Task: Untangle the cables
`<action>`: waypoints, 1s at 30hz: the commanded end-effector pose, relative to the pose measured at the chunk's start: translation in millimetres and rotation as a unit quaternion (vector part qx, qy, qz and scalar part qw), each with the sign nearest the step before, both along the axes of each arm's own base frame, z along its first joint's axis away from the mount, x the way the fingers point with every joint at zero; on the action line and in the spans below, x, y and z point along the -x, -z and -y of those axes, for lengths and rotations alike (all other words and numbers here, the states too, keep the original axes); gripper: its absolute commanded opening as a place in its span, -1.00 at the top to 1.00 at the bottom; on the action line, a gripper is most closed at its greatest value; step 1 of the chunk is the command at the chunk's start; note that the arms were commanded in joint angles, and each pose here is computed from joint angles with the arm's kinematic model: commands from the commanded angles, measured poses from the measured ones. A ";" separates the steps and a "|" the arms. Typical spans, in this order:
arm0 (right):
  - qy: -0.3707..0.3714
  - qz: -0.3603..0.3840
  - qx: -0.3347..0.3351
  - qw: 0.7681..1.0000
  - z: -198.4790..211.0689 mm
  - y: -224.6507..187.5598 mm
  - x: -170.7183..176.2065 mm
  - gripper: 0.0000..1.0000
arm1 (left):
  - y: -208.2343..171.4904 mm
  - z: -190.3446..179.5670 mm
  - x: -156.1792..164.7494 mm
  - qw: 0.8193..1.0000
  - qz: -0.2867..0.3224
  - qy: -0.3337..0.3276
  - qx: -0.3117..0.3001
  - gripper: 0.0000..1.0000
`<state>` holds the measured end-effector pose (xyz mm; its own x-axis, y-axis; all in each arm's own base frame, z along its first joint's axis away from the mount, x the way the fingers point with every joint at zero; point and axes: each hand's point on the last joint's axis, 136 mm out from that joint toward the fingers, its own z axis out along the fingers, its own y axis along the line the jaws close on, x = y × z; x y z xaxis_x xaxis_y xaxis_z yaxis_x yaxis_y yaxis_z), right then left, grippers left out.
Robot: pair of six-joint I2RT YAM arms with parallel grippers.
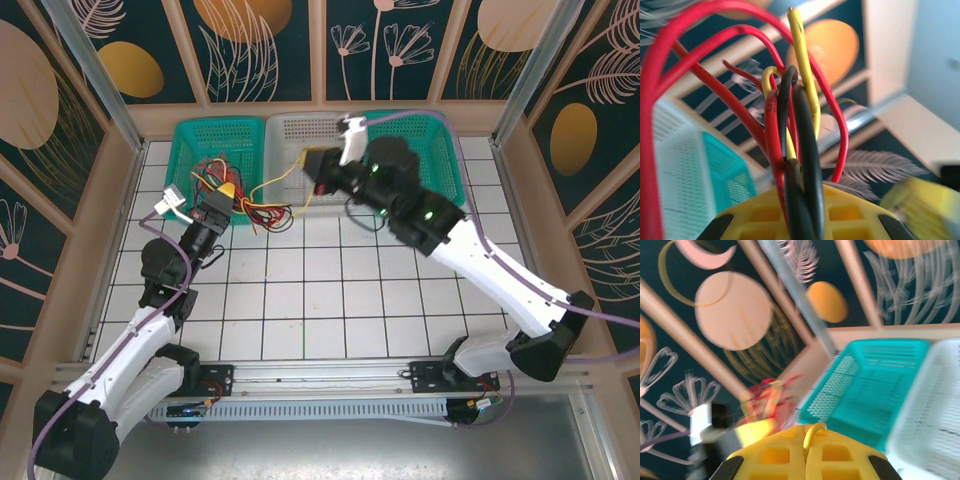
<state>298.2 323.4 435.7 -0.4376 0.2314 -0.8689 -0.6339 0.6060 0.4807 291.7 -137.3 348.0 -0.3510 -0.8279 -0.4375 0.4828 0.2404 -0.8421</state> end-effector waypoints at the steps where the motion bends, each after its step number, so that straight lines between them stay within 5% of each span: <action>1: -0.016 -0.001 -0.010 1.000 46.6 -6.7 -22.8 1.00 | -20.0 33.1 42.6 0.986 0.069 0.151 0.013 1.00; 9: -0.053 -0.093 -0.032 0.994 61.7 118.4 -40.1 1.00 | -117.3 40.9 88.8 0.937 0.187 0.281 0.085 1.00; 17: -0.105 -0.145 -0.107 0.978 -10.5 185.9 40.4 1.00 | -167.5 6.2 43.9 0.943 0.221 0.164 0.188 1.00; 19: -0.140 -0.142 -0.112 0.974 -40.2 180.1 74.3 1.00 | -164.5 -4.6 23.2 0.952 0.219 0.100 0.191 1.00; 22: -0.186 -0.119 -0.114 0.969 -70.1 151.3 116.5 1.00 | -136.3 -19.9 -18.8 0.979 0.162 -0.046 0.118 1.00; 25: -0.208 -0.088 -0.087 0.970 -89.2 119.8 149.4 1.00 | -84.0 -59.7 -48.7 0.974 0.069 -0.205 0.064 1.00; 30: -0.257 -0.063 -0.061 0.962 -101.5 75.9 177.5 1.00 | -25.2 -75.0 -58.3 0.970 -0.012 -0.214 0.116 1.00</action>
<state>124.6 427.6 328.9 -0.6811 0.0572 -0.7299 -0.7146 0.1655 0.6797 334.2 -83.4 413.2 -0.0530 -0.9693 -0.2400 0.5041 0.1815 -0.8444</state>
